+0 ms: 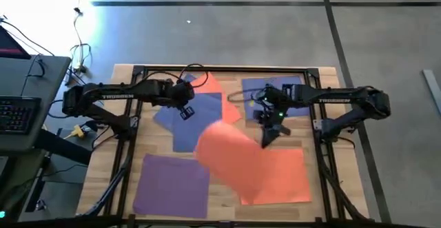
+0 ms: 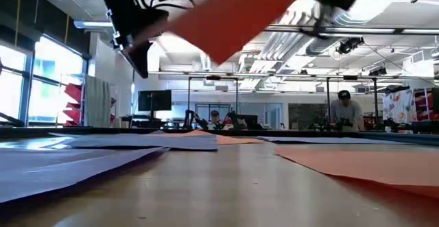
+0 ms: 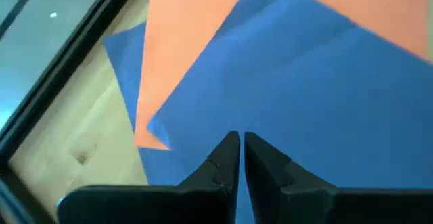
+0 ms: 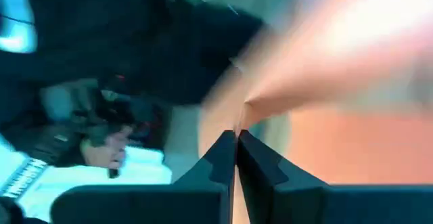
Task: Organize paper
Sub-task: Stack the orange colored paper on top of the orange colored paper
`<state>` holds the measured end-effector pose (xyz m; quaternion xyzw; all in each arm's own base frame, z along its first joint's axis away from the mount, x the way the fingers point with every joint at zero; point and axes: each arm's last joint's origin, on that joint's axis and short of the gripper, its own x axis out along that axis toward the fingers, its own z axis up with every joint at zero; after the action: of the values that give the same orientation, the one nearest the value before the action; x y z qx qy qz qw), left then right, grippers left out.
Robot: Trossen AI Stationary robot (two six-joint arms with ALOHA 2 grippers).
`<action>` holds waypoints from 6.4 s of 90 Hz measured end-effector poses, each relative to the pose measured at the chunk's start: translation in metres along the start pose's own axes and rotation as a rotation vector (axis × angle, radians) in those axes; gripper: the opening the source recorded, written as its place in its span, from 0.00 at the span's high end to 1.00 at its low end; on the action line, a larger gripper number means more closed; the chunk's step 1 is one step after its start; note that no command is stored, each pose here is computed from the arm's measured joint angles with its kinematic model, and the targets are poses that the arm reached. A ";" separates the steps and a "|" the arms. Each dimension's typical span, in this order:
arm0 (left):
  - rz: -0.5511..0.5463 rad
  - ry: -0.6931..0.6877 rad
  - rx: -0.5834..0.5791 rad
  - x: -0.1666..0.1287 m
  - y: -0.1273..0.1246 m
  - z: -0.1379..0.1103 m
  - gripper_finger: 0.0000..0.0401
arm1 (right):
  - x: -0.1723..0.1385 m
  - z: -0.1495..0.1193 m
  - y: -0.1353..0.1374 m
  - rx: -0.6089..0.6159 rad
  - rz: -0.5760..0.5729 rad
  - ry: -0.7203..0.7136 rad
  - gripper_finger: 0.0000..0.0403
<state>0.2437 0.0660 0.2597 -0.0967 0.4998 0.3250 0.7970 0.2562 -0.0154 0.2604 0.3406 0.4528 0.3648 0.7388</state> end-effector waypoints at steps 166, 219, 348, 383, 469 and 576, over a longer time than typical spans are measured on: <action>-0.115 -0.007 -0.019 0.001 -0.006 0.003 1.00 | 0.051 -0.045 -0.025 -0.617 -0.296 0.823 1.00; -0.136 -0.001 -0.018 0.001 -0.006 0.003 1.00 | 0.041 -0.044 -0.004 -0.681 -0.083 0.885 1.00; -0.132 -0.001 -0.027 0.001 -0.006 0.003 1.00 | 0.040 -0.045 -0.025 0.157 -0.213 0.438 1.00; -0.120 -0.006 -0.028 0.001 -0.006 0.003 1.00 | 0.024 -0.075 -0.012 0.305 -0.314 0.391 1.00; -0.121 -0.020 -0.033 0.001 -0.006 0.005 1.00 | 0.141 -0.094 0.062 0.279 -0.269 0.092 0.81; -0.225 -0.130 -0.060 0.001 -0.013 0.018 1.00 | 0.338 -0.208 0.093 1.137 -0.360 0.295 0.32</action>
<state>0.2649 0.0650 0.2657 -0.1548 0.4230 0.2539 0.8559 0.1531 0.3538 0.1212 0.5455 0.7244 -0.0212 0.4210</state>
